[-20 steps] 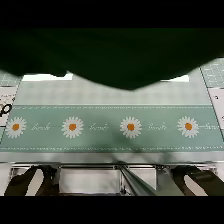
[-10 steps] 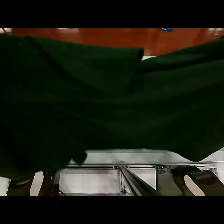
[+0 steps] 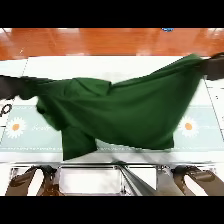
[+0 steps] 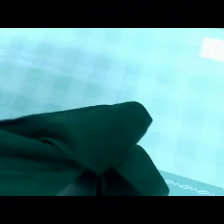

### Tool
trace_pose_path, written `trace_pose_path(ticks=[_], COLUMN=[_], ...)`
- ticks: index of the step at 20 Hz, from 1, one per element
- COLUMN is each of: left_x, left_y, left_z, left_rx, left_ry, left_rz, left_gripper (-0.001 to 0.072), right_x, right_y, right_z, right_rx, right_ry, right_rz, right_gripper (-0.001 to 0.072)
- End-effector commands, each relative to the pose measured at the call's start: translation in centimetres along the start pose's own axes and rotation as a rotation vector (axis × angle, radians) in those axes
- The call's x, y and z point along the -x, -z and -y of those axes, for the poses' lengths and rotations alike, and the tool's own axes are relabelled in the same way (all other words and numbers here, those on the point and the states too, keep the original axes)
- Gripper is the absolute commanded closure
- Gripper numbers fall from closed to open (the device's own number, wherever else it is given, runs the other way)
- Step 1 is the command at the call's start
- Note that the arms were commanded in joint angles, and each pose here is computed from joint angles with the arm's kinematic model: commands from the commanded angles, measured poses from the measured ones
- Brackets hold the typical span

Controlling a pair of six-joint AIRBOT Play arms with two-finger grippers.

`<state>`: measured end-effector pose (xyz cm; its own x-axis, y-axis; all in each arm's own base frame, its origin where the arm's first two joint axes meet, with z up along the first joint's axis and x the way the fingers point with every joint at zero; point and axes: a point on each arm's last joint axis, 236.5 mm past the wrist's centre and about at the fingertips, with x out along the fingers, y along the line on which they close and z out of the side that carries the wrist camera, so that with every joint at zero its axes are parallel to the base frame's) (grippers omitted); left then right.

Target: Fold the shirts.

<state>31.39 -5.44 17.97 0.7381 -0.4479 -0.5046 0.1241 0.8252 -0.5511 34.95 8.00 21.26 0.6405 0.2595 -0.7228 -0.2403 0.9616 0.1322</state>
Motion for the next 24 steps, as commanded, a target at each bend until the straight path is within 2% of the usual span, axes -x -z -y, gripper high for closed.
trace_pose_path(ticks=[1, 7, 8, 9, 10, 11, 14, 15, 16, 20, 22, 24], left_x=[-7.6, -17.3, -18.4, -19.1, -19.2, -18.9, -15.0, -13.1, -11.2, -5.0, -3.1, -3.2], left_y=[1.2, -0.2, -0.6, -1.1, -1.5, -1.7, -1.2, -0.5, 0.5, 6.0, 9.2, 12.1], left_z=[-9.1, -12.0, -12.1, -11.9, -11.5, -11.4, -14.0, -15.9, -17.5, -20.5, -21.5, -21.3], left_rx=[0.19, 0.251, 0.254, 0.26, 0.251, 0.222, 0.131, 0.167, 0.21, 0.389, 0.454, 0.557], left_ry=[-0.094, -0.068, -0.06, -0.053, -0.038, -0.035, -0.114, -0.172, -0.215, -0.252, -0.276, -0.232], left_rz=[-0.016, -0.123, -0.135, -0.139, -0.149, -0.17, -0.31, -0.365, -0.416, -0.532, -0.505, -0.466], left_gripper=[0.0688, 0.0685, 0.0615, 0.0501, 0.0399, 0.0395, 0.0395, 0.0346, 0.0198, 0.0197, 0.0198, 0.02], right_x=[-12.0, -23.8, -24.6, -24.7, -24.4, -23.6, -19.3, -17.4, -15.4, -9.8, -8.4, -8.3], right_y=[0.7, -1.8, -2.4, -3.1, -3.7, -3.7, -0.9, 0.8, 3.0, 12.3, 18.2, 22.5], right_z=[3.3, 6.6, 6.8, 7.0, 7.5, 8.7, 14.9, 17.1, 19.1, 22.7, 22.1, 19.7], right_rx=[-0.065, -0.321, -0.359, -0.403, -0.424, -0.42, -0.422, -0.43, -0.446, -0.651, -0.749, -0.802], right_ry=[0.025, -0.076, -0.099, -0.119, -0.123, -0.107, 0.009, 0.05, 0.084, 0.173, 0.216, 0.192], right_rz=[-0.076, -0.077, -0.066, -0.052, -0.034, -0.032, -0.122, -0.175, -0.229, -0.277, -0.268, -0.232], right_gripper=[0.0685, 0.0683, 0.0676, 0.0593, 0.0406, 0.0292, 0.0297, 0.0297, 0.0297, 0.0297, 0.0297, 0.0297])
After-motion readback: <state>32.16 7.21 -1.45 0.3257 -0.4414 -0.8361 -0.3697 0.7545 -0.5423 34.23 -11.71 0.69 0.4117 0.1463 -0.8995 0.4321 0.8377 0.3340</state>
